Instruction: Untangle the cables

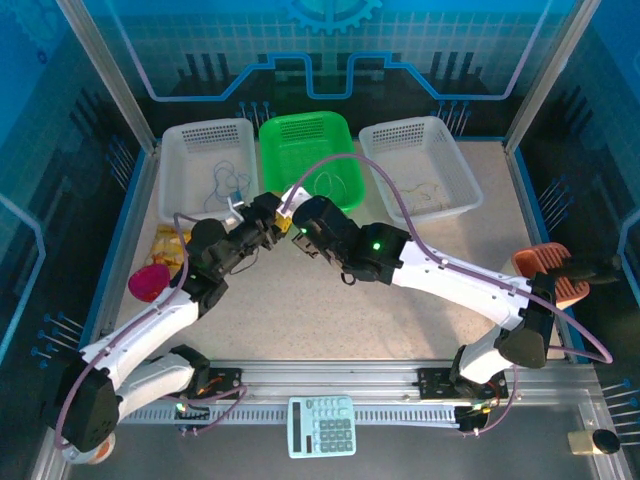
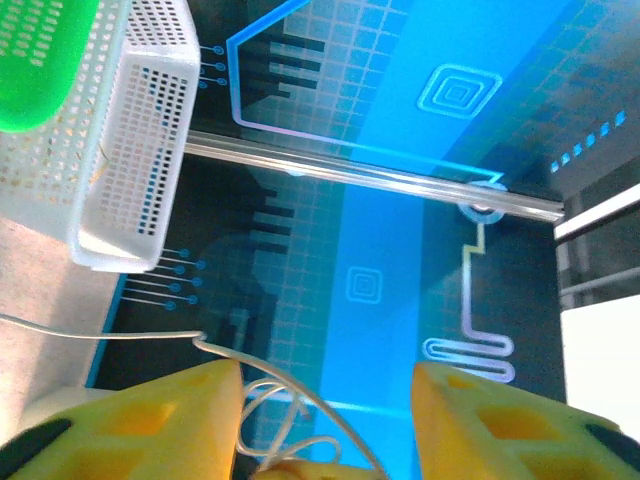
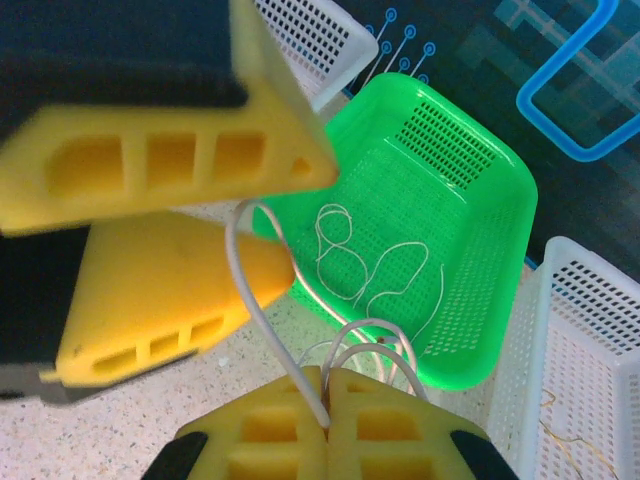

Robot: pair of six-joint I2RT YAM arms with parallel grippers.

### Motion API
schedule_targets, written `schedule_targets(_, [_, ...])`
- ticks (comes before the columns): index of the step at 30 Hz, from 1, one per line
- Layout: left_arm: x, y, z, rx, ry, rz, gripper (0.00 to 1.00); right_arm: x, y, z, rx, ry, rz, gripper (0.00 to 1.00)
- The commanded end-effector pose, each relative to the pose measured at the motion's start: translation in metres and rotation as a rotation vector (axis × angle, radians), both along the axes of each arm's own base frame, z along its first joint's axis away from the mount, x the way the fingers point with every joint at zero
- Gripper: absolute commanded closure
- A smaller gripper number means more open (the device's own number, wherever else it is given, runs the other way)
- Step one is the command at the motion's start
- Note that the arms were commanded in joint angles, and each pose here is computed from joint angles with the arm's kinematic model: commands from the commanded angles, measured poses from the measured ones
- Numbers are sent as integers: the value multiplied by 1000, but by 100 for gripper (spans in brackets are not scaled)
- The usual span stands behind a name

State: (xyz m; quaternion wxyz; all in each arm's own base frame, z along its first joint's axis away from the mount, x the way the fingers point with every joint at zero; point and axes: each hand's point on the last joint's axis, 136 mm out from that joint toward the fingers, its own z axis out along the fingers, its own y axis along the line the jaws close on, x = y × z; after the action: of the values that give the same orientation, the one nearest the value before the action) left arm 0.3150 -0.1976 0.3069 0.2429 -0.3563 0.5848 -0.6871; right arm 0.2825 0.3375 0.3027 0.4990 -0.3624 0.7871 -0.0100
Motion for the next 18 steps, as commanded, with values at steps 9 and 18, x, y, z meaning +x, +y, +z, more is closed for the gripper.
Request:
schedule_targets(9, [1,0,21,8,-83,16,100,-9,-8,12,63,-10,-7,99])
schedule_targets(18, [-5,-6,47,124,-208,-16,100,-14,-67,1,410,225,-9,39])
